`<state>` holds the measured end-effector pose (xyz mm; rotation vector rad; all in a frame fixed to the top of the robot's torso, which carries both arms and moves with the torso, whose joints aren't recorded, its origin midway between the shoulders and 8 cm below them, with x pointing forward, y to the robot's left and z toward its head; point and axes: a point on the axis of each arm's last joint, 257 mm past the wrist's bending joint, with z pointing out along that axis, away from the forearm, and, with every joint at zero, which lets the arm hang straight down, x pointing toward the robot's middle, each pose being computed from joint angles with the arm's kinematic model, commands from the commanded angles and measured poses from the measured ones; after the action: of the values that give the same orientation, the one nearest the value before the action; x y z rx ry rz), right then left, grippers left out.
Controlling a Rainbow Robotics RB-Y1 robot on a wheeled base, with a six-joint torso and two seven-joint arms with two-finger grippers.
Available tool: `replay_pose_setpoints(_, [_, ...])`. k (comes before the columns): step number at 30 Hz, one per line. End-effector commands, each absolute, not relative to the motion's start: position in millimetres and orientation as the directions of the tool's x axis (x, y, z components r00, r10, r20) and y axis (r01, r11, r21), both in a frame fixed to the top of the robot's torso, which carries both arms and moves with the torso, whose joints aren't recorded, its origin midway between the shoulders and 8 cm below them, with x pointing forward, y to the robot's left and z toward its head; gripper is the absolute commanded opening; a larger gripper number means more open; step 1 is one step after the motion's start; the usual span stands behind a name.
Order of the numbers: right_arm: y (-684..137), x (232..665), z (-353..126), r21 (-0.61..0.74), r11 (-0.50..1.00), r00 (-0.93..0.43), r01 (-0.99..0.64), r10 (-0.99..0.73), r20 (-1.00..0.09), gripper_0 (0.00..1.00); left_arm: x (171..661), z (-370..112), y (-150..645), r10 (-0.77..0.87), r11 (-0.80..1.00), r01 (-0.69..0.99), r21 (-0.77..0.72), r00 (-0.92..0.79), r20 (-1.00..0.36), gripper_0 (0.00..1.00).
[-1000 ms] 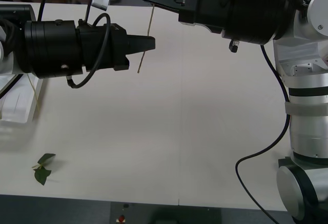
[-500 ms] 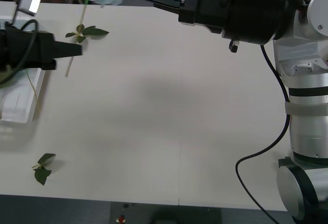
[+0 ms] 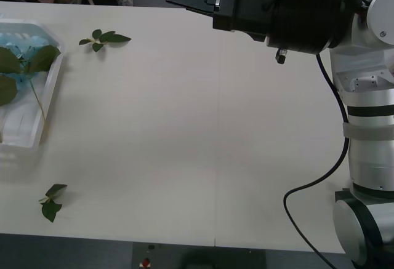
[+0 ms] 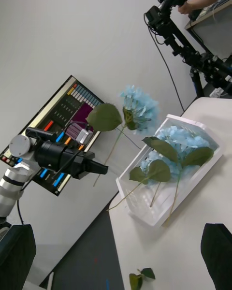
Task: Put the red flowers into the right box and the blue flowers into the left box
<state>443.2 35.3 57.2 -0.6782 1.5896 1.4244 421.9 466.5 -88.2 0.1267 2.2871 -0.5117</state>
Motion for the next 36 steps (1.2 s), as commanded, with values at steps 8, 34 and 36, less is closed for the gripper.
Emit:
replay_pose_setpoints(8, [-58.5,450.6,20.7,0.341,0.391,-0.399,-0.855,-0.077,-0.914,1.00,353.3,-173.2,559.7,-0.122,0.961,0.042,-0.274,-0.823,-0.555,0.00])
replay_pose_setpoints(34, [-233.4,447.8,-77.9,-0.244,0.403,-0.098,-0.882,-0.664,-0.741,1.00,373.0,-128.6,586.3,-0.185,0.956,0.045,-0.290,-0.674,-0.715,0.83])
replay_pose_setpoints(36, [-237.1,443.7,-81.1,-0.270,0.369,-0.062,-0.889,-0.683,-0.728,1.00,374.1,-97.5,566.2,-0.215,0.923,0.117,-0.366,-0.632,-0.744,0.84])
